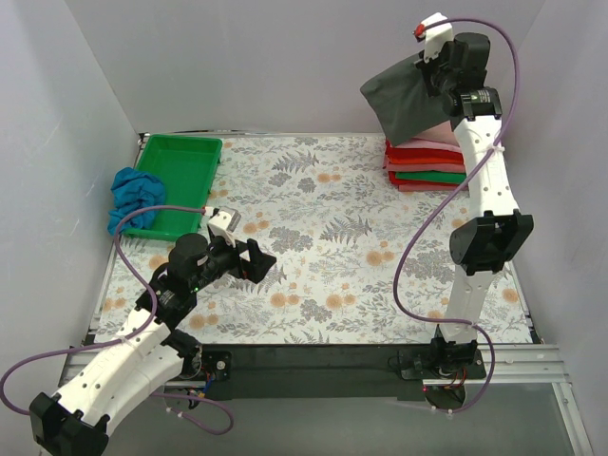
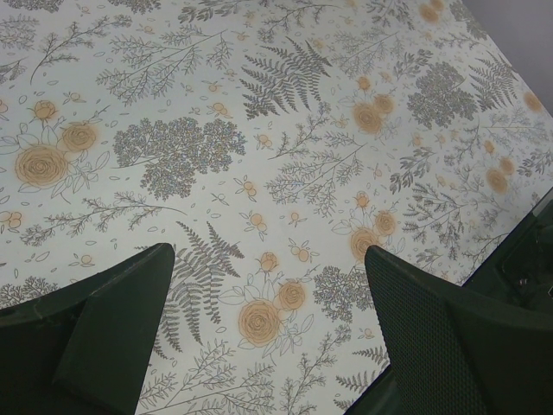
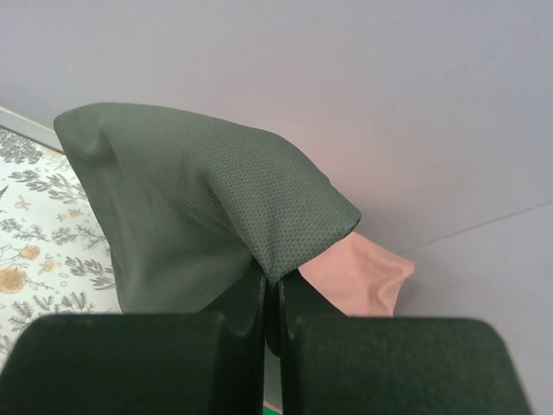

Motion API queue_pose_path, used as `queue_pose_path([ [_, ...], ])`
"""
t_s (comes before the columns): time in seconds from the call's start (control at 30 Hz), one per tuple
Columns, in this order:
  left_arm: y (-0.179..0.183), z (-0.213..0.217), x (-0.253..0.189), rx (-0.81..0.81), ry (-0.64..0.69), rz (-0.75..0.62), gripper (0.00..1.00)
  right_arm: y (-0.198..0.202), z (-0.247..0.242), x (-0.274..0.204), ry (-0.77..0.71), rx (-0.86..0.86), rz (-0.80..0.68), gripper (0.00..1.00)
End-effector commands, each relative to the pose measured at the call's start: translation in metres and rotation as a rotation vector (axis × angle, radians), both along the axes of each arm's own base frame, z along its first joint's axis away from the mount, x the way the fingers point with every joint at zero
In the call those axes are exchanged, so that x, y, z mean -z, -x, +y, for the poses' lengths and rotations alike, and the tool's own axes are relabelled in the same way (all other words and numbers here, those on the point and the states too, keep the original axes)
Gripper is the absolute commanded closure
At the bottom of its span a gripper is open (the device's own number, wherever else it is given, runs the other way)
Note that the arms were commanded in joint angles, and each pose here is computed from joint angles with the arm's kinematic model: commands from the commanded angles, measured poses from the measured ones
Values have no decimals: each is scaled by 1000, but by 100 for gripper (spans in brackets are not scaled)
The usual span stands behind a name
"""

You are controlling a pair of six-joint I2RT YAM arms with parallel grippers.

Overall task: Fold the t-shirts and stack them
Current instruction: Neatly place the folded tshirt to the corner

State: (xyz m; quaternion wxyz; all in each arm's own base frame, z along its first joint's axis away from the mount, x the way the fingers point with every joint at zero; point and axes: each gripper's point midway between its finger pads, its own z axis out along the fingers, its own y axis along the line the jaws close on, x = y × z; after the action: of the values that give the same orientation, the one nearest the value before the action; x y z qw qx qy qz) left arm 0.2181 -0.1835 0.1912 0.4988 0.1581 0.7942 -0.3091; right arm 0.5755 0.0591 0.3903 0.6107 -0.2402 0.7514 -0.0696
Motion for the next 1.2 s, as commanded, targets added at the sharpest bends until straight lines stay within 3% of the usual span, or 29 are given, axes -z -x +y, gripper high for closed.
queue_pose_path([
  [0.0,-1,-1,-1,8,4,-11,8,17,-16,-86,-42,40,-222,99],
  [0.5,-1,-2,-2,11,6,-12,8,7,-62,-88,-60,155,-255,99],
  [0.87,-1,-3,1,18,3,-3,8,-33,-94,-29,11,319,-208,99],
  [1.17,-1,-3,1,18,4,-2,8,-49,-102,8,49,355,-160,99],
])
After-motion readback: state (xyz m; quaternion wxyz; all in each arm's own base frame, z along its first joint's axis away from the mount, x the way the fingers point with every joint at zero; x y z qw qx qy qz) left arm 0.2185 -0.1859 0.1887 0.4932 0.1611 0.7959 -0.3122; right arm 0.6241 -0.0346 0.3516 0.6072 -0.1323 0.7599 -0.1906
